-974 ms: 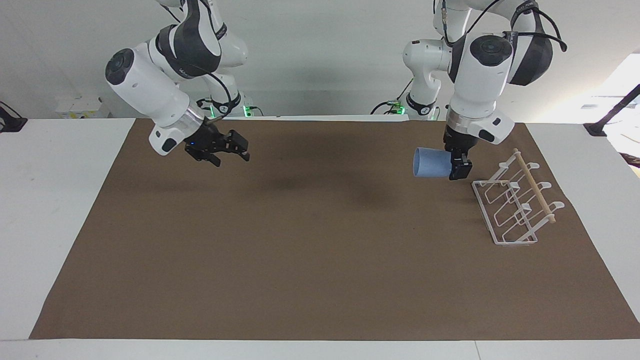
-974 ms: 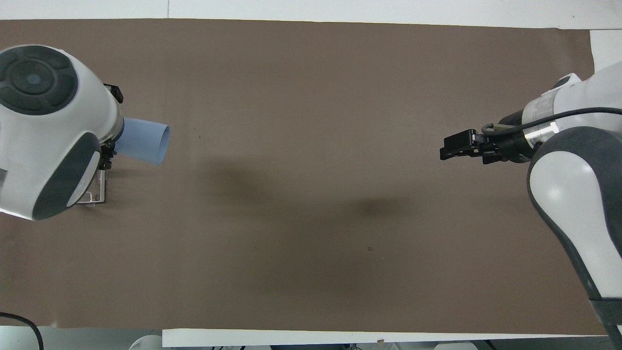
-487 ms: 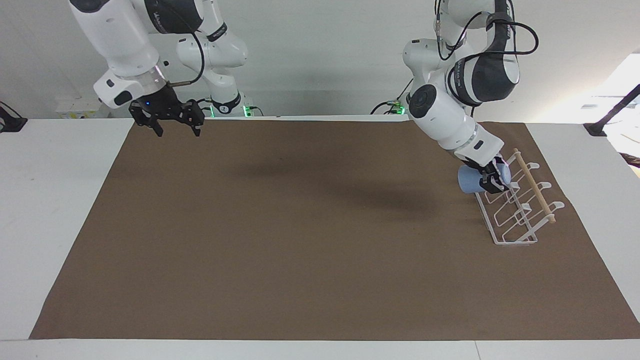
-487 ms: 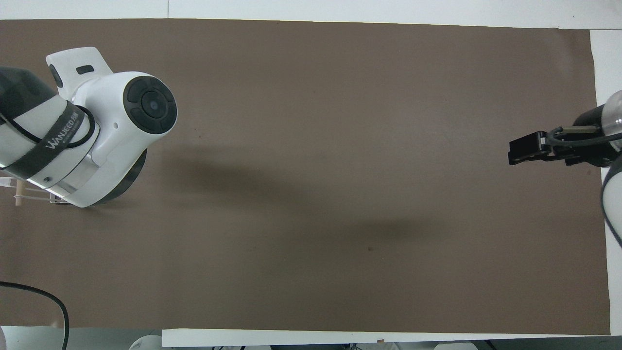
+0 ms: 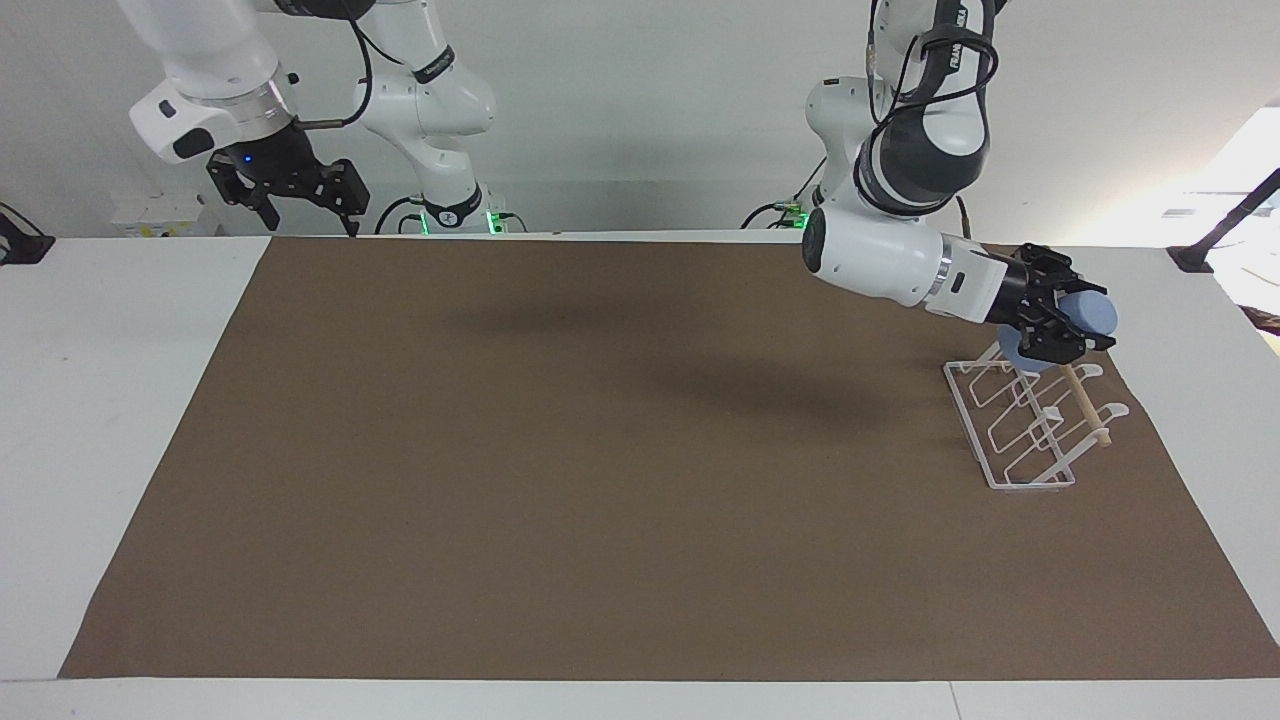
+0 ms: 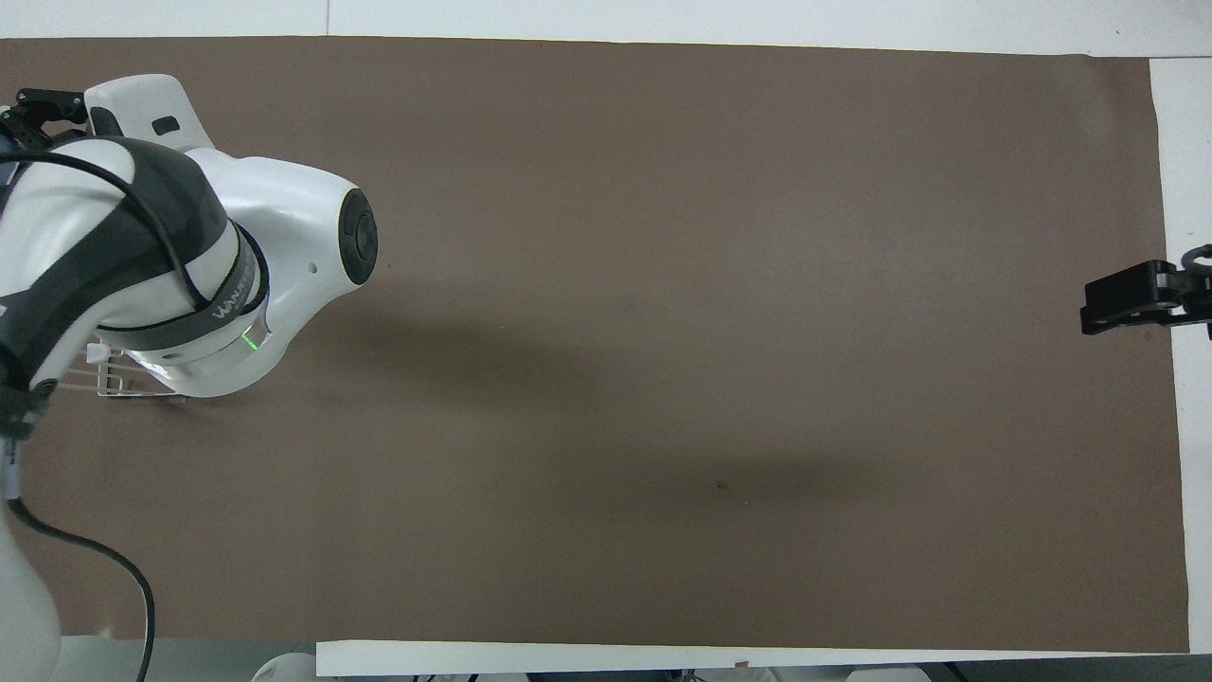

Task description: Hang cup on cup holder

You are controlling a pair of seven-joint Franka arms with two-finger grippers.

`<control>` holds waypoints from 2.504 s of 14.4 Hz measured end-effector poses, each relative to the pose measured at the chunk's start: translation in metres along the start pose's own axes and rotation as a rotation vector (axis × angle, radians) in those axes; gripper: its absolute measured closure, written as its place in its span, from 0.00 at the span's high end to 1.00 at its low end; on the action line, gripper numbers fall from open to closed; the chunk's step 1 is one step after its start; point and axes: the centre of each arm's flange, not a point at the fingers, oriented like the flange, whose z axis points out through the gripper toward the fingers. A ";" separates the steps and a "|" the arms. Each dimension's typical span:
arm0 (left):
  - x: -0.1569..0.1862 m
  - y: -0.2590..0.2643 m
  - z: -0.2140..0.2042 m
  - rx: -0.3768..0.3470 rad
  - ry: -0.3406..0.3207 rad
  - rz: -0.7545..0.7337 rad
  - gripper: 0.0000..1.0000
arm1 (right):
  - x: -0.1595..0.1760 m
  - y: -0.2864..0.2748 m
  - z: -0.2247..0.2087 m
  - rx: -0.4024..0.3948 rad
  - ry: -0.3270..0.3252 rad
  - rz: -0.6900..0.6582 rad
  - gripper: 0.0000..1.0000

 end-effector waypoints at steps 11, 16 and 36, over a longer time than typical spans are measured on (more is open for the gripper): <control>-0.087 0.028 0.023 0.075 0.173 -0.070 0.68 | 0.007 0.013 0.018 -0.003 -0.081 -0.004 1.00; -0.101 0.029 0.037 0.092 0.172 -0.077 0.68 | 0.006 0.008 0.018 -0.016 -0.085 -0.017 1.00; -0.152 0.032 0.042 0.087 0.065 -0.092 0.68 | 0.006 0.004 0.018 -0.018 -0.085 -0.025 1.00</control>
